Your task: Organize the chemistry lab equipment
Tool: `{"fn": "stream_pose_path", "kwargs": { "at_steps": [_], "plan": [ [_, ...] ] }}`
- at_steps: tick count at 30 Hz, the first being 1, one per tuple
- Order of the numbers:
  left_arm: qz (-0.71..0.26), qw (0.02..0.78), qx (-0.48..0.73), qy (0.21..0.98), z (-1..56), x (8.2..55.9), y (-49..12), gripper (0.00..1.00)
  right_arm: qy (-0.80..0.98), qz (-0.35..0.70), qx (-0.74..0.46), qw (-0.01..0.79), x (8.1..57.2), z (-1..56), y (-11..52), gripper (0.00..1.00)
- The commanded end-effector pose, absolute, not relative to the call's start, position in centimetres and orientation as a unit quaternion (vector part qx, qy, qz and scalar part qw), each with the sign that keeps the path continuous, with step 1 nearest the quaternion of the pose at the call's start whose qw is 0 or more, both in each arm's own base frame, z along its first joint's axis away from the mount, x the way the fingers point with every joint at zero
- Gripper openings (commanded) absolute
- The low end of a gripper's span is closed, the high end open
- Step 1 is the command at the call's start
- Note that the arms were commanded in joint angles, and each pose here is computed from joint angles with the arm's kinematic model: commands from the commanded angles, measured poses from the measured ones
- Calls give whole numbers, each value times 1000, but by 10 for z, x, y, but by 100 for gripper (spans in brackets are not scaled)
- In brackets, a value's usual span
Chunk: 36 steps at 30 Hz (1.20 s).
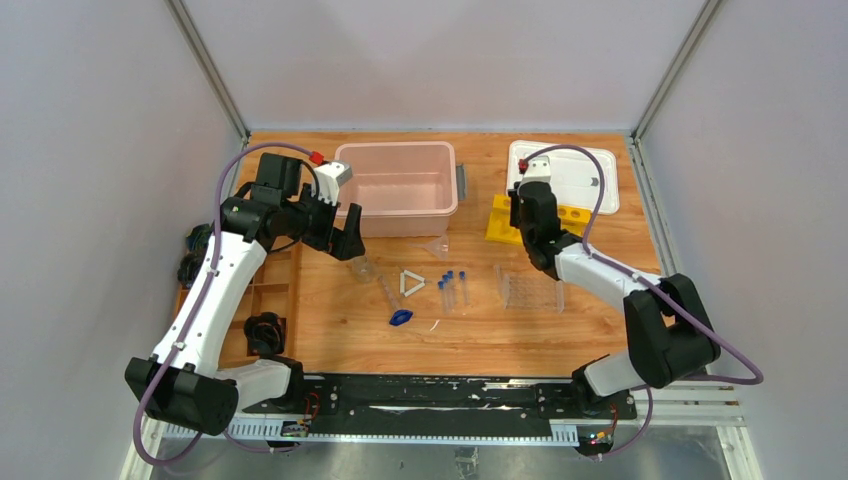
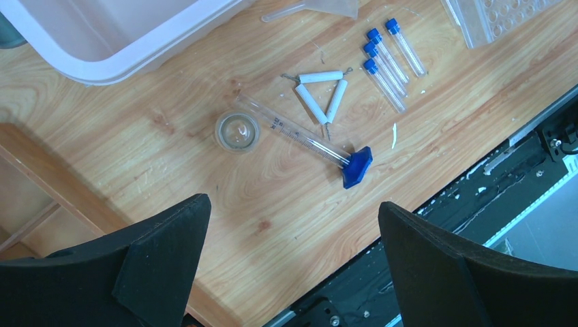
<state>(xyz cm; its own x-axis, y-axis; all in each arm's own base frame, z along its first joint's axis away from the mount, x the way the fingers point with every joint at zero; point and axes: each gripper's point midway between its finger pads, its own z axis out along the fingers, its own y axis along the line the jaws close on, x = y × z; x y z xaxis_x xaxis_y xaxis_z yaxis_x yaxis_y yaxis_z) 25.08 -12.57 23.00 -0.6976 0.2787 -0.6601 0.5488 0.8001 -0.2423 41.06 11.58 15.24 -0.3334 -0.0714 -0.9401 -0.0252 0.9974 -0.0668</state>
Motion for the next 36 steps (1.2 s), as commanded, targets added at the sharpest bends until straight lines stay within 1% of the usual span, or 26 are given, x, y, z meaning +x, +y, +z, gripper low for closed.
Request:
{"fn": "stream_pose_path", "kwargs": {
  "at_steps": [1, 10, 27, 36],
  "plan": [
    [-216, 327, 239, 889, 240, 252, -126, 100, 816, -34, -10, 577, 413, 146, 105, 0],
    [-215, 328, 239, 888, 241, 253, -126, 100, 824, -30, -11, 566, 412, 133, 107, 0],
    [-220, 333, 239, 885, 246, 254, -128, 100, 837, 15, -22, 546, 401, 127, 122, 0],
    [-222, 333, 240, 884, 246, 253, -129, 100, 848, 43, -25, 528, 396, 114, 134, 0]
  ]
}}
